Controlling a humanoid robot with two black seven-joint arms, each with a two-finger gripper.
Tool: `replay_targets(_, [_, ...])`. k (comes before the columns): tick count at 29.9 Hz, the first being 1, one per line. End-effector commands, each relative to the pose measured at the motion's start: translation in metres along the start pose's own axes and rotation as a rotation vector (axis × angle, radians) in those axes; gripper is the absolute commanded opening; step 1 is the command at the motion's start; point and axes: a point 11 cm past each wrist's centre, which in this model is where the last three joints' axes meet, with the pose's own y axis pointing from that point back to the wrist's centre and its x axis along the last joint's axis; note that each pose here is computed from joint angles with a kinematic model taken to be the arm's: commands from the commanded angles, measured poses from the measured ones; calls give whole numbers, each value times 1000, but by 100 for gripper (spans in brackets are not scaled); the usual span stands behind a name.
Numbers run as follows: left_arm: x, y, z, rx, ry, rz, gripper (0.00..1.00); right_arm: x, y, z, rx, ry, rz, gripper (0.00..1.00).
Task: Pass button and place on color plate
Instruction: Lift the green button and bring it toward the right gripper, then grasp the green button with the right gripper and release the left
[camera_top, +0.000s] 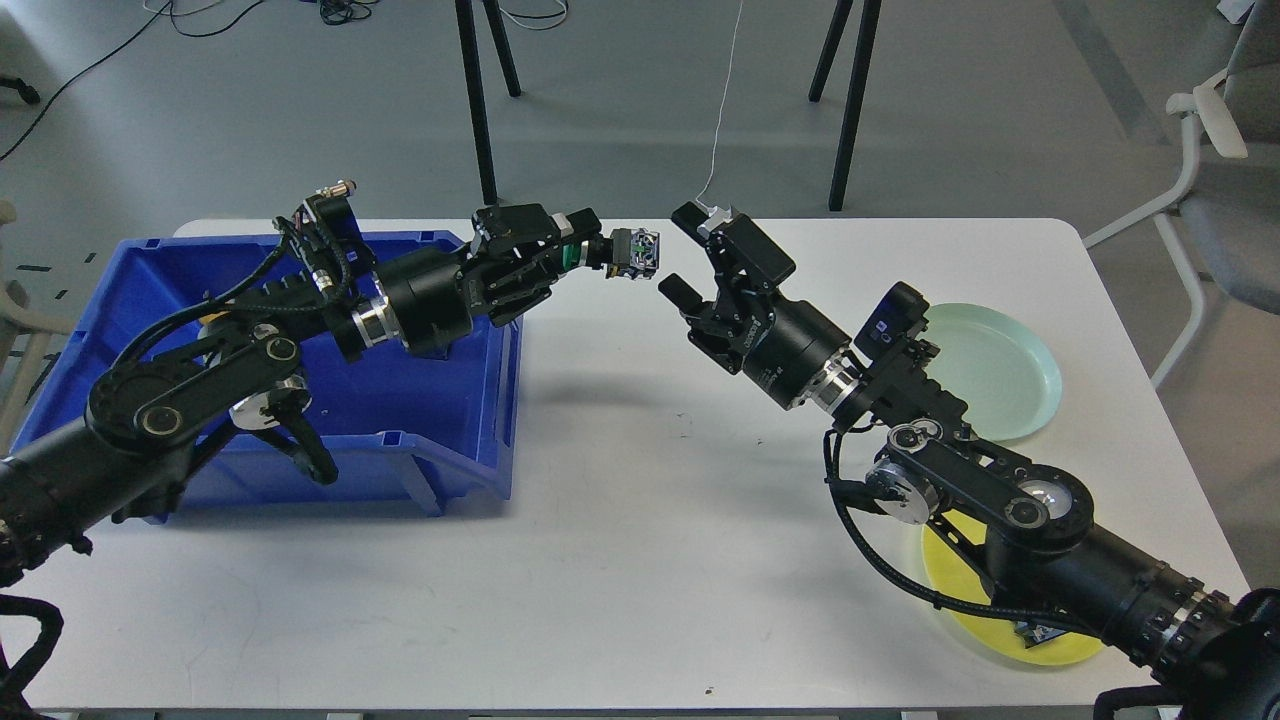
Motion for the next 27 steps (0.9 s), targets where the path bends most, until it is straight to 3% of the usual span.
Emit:
replay_targets(1, [0, 1, -1, 3, 2, 3, 13, -10, -3, 7, -11, -5, 0, 100])
replay_targets(11, [0, 1, -3, 4, 7, 5, 13, -18, -19, 13, -14, -23, 22, 100])
replay_targets(27, [0, 2, -5, 9, 8, 6, 14, 1, -28, 8, -20, 26, 72, 99])
